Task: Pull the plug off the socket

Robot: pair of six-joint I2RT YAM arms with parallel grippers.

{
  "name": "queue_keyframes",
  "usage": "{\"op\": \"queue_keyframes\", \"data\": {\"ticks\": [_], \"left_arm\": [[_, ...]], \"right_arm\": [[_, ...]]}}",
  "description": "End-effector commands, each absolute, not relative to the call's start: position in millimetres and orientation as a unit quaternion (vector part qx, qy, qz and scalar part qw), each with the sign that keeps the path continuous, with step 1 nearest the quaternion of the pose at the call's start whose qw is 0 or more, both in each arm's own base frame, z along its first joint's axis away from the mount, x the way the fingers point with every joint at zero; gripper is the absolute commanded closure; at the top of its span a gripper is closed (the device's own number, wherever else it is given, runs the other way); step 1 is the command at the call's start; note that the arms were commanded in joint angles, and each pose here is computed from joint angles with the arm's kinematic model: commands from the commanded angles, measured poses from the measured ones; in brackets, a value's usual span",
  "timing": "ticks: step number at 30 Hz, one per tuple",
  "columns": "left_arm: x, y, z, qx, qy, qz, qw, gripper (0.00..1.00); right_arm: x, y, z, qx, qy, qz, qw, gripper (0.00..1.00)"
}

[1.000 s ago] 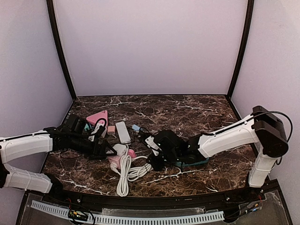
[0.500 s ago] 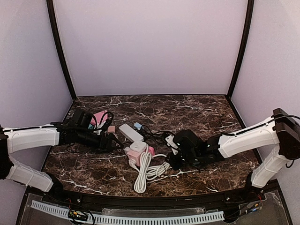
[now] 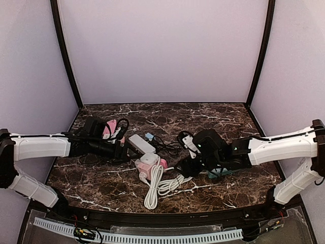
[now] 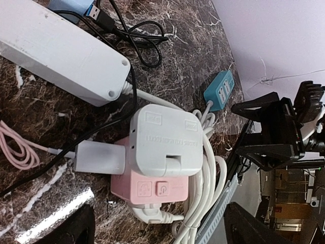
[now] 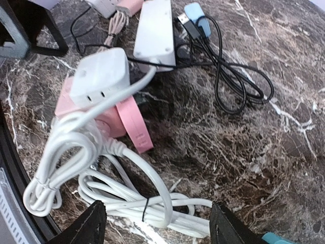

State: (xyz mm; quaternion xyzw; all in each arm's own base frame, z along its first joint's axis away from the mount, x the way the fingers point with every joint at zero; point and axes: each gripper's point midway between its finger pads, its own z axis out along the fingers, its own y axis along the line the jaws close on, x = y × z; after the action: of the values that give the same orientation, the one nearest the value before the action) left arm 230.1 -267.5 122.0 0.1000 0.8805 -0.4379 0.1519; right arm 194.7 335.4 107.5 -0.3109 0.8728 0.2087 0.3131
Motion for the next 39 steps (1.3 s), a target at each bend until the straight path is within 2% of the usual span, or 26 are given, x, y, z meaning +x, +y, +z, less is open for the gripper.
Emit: {"op": "queue_keyframes", "data": {"ticks": [1,22,39], "left_arm": [[237,-289,132,0.116,0.871,-0.454,0.148,0.14],[247,-321,120,0.13,0.873,-0.45,0.134,0.17],[249,-332,163,0.131,0.841,-0.499,0.164,0.17]], "right_arm": [[197,352,140,-0.31,0.857,0.233,0.339,0.31],[192,350,141,-0.304,0.855,0.235,0.349,0.3],[194,347,136,-0.296,0.859,0.227,0.35,0.29]]}}
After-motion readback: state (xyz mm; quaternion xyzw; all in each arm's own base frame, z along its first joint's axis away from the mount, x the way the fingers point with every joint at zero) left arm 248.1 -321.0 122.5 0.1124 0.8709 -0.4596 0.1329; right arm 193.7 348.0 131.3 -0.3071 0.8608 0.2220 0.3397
